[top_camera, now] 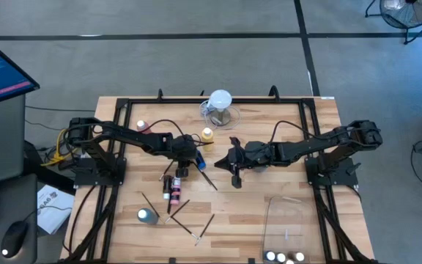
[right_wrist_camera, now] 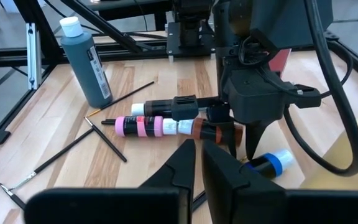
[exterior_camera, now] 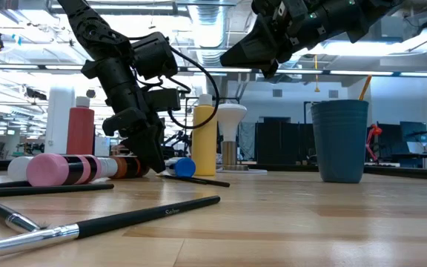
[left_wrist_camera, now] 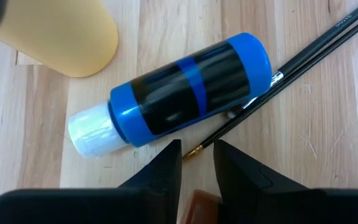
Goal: Pick & Place Paint Supplies
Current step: Put the top black gold paintbrush into the blue cup
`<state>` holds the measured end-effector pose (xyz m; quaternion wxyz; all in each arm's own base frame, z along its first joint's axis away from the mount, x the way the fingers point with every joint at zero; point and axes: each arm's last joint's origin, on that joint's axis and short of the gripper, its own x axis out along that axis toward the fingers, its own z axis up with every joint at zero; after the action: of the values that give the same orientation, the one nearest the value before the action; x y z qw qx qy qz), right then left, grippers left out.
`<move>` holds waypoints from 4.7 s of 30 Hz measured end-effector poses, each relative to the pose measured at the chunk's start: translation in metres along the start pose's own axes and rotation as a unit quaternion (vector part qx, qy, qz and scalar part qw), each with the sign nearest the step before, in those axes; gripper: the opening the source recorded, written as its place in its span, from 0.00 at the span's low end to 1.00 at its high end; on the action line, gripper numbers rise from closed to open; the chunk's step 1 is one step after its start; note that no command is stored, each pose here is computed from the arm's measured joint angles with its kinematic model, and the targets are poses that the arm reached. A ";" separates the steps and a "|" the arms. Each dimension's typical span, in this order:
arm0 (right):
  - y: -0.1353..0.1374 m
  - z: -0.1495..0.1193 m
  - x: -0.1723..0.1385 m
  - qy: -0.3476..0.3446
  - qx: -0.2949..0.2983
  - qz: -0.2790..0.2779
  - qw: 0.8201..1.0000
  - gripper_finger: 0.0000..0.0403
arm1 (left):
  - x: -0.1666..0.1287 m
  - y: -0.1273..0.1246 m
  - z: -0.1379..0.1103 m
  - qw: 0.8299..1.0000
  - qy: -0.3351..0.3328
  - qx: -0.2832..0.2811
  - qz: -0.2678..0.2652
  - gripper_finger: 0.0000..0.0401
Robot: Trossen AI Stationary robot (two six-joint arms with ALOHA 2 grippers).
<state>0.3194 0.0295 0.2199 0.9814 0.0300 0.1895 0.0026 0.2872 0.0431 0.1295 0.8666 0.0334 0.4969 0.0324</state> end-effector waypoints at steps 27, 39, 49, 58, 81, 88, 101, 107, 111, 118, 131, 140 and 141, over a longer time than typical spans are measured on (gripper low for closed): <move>0.000 -0.002 0.000 0.008 0.005 -0.001 1.000 0.06 | 0.007 -0.017 -0.004 0.999 0.030 -0.010 -0.021 0.18; 0.000 -0.003 0.000 0.014 0.013 -0.001 1.000 0.06 | 0.004 -0.054 -0.005 0.998 0.040 -0.013 -0.055 0.17; 0.001 -0.013 -0.001 0.071 0.016 0.032 0.997 0.17 | 0.003 -0.065 -0.006 0.997 0.044 -0.030 -0.064 0.17; 0.003 -0.017 -0.002 0.088 0.014 0.032 0.995 0.28 | 0.003 -0.065 -0.008 0.997 0.057 -0.028 -0.051 0.18; 0.003 -0.016 -0.002 0.087 0.014 0.031 0.996 0.37 | 0.003 -0.052 -0.014 0.994 0.090 -0.047 -0.025 0.15; 0.014 -0.035 0.009 0.131 -0.056 0.051 0.988 0.38 | 0.003 -0.051 -0.014 0.994 0.091 -0.049 -0.022 0.03; 0.021 -0.038 0.075 0.257 -0.073 0.044 0.963 0.47 | 0.003 -0.057 -0.014 0.995 0.087 -0.037 -0.019 0.01; 0.012 -0.030 0.079 0.284 -0.062 0.032 0.956 0.45 | 0.002 -0.060 -0.014 0.996 0.082 -0.033 -0.024 0.00; 0.015 -0.031 0.078 0.288 -0.060 0.042 0.955 0.42 | -0.005 -0.060 -0.009 0.997 0.061 -0.035 -0.031 0.00; 0.015 -0.030 0.078 0.286 -0.060 0.043 0.956 0.39 | -0.025 -0.062 -0.001 0.998 0.019 -0.033 -0.041 0.00; 0.009 -0.030 0.079 0.285 -0.057 0.033 0.956 0.38 | -0.032 -0.071 0.002 0.998 0.003 -0.031 -0.059 0.00; 0.009 -0.036 0.082 0.296 -0.057 0.033 0.953 0.38 | -0.033 -0.071 0.003 0.998 -0.001 -0.031 -0.059 0.00; 0.009 -0.036 0.082 0.296 -0.057 0.033 0.953 0.38 | -0.033 -0.071 0.003 0.998 -0.002 -0.031 -0.059 0.00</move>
<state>0.3819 0.0419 0.1570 0.8808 -0.0215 0.4699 0.0546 0.2748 -0.0303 0.1529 0.8686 -0.0229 0.4950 -0.0037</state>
